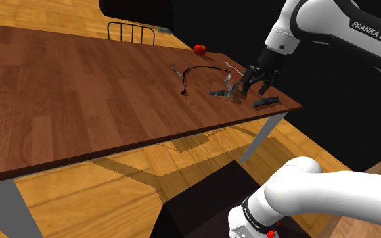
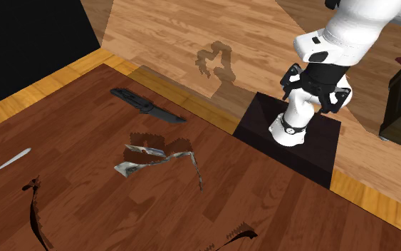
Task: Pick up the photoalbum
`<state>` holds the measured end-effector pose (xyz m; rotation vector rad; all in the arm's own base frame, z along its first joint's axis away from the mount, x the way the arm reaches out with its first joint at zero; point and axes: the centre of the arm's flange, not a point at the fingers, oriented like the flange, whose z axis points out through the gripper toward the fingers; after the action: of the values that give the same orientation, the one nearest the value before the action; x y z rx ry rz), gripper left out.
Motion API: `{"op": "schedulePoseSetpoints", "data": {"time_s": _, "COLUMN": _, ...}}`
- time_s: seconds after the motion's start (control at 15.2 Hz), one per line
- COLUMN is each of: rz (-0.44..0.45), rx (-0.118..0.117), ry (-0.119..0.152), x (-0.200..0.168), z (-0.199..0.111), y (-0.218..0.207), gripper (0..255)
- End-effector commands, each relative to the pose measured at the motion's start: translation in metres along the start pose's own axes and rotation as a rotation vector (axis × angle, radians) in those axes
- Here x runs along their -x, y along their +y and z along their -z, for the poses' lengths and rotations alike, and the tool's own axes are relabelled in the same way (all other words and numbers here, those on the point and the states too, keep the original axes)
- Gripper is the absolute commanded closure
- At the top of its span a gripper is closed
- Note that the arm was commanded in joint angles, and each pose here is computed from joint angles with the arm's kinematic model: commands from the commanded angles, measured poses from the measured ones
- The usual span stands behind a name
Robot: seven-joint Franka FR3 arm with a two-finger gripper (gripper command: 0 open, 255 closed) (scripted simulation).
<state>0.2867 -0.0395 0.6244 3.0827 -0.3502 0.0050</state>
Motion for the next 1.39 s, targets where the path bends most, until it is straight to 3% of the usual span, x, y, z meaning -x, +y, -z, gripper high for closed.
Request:
{"op": "schedulePoseSetpoints", "data": {"time_s": 0.0, "rz": 0.0, "rx": 0.0, "ry": 0.0, "x": 0.0, "z": 0.0, "y": 0.0, "gripper": 0}}
{"op": "schedulePoseSetpoints", "data": {"time_s": 1.32, "rz": -0.249, "rx": 0.193, "ry": 0.013, "x": -0.221, "z": -0.082, "y": 0.091, "gripper": 0}}
